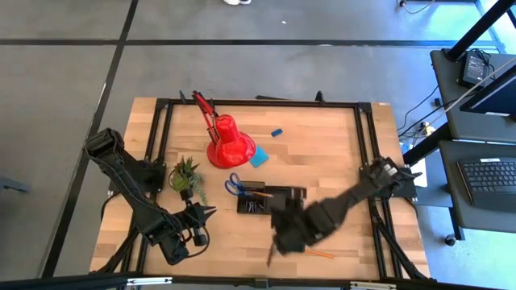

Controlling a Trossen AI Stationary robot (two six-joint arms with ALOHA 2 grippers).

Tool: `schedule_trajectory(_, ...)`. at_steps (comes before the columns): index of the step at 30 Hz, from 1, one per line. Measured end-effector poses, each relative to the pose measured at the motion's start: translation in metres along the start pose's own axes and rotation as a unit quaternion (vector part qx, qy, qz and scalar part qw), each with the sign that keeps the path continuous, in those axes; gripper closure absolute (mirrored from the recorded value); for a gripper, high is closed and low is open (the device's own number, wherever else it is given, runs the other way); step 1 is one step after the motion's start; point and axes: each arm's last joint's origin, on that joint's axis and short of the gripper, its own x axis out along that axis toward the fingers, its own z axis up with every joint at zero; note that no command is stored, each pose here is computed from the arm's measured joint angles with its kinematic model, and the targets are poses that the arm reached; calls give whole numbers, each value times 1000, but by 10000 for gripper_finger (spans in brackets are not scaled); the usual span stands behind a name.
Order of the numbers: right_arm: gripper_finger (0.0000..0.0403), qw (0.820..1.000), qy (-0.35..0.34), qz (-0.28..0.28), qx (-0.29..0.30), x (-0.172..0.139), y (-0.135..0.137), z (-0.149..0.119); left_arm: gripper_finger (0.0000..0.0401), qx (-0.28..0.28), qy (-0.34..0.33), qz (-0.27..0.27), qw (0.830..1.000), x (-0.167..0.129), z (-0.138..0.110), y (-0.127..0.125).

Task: Pick and place office supplies into organizer
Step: Put the orange pencil into the desk organizer

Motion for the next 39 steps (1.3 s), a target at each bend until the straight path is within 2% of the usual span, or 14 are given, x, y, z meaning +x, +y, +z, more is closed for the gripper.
schedule_trajectory(6, 203, 997, -26, 32, 67, -18, 41, -25, 370, 0, 0, 0, 1000, 0, 0, 0)
schedule_trajectory(10, 203, 994, -34, 51, 92, -27, 64, -42, 370, 2, 0, 0, 1000, 0, 0, 0)
schedule_trajectory(16, 203, 984, -2, 61, 170, -25, 90, -63, 370, 36, 0, 0, 999, 0, 0, 0)
schedule_trajectory(19, 203, 980, 23, 56, 191, -16, 101, -68, 370, 39, 0, 0, 999, 0, 0, 0)
schedule_trajectory(23, 203, 981, 39, 39, 185, 1, 112, -71, 370, 40, 0, 0, 999, 0, 0, 0)
schedule_trajectory(29, 203, 983, 71, 25, 170, 35, 106, -52, 370, 43, 22, -14, 999, 0, -1, -1)
schedule_trajectory(39, 203, 989, 99, 47, 103, 65, 102, -34, 370, 57, 65, -41, 995, 0, -4, -2)
